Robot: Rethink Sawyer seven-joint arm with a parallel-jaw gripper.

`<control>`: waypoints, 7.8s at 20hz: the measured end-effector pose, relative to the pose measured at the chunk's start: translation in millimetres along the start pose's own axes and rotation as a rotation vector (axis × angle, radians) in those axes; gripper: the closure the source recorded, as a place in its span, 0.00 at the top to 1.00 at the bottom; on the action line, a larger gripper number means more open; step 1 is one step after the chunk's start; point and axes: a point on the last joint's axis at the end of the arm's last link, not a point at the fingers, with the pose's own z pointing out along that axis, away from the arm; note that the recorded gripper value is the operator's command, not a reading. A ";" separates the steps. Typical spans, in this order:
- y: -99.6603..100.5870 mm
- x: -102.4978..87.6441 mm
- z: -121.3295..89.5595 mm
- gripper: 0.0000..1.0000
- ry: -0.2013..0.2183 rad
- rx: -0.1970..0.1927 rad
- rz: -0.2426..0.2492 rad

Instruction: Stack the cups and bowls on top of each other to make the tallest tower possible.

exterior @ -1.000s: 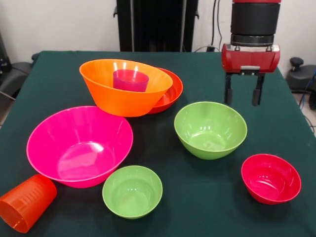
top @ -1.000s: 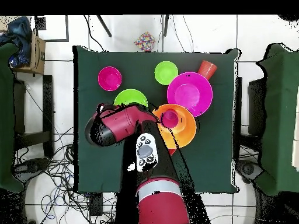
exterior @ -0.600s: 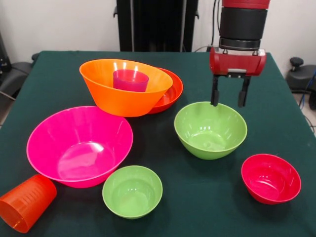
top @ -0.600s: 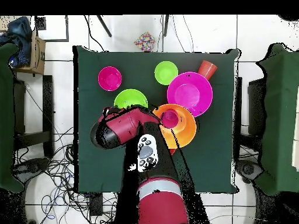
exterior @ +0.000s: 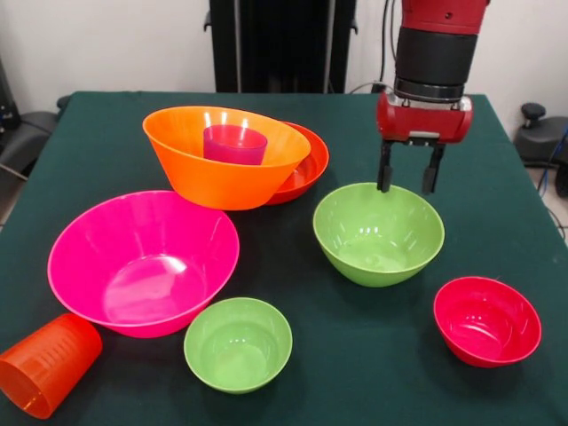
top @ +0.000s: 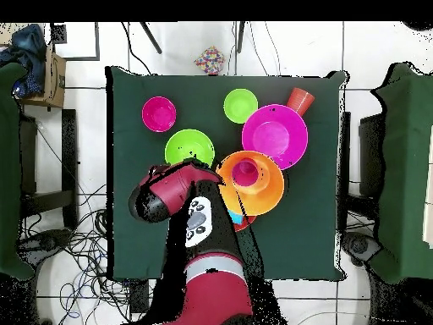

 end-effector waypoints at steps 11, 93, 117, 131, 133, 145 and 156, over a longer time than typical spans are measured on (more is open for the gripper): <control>12.5 9.8 12.1 1.00 0.012 0.012 -0.033; -35.9 -118.0 -128.6 0.00 -0.087 -0.053 0.272; -78.3 -142.2 -215.5 0.00 -0.099 0.008 0.301; -119.7 -103.5 -215.2 0.00 -0.146 0.304 -0.008; -127.7 -99.9 -213.6 0.00 -0.149 0.330 -0.030; -154.5 -78.0 -197.6 0.00 -0.131 0.419 -0.120; -138.9 -39.3 -151.9 0.00 -0.081 0.457 -0.306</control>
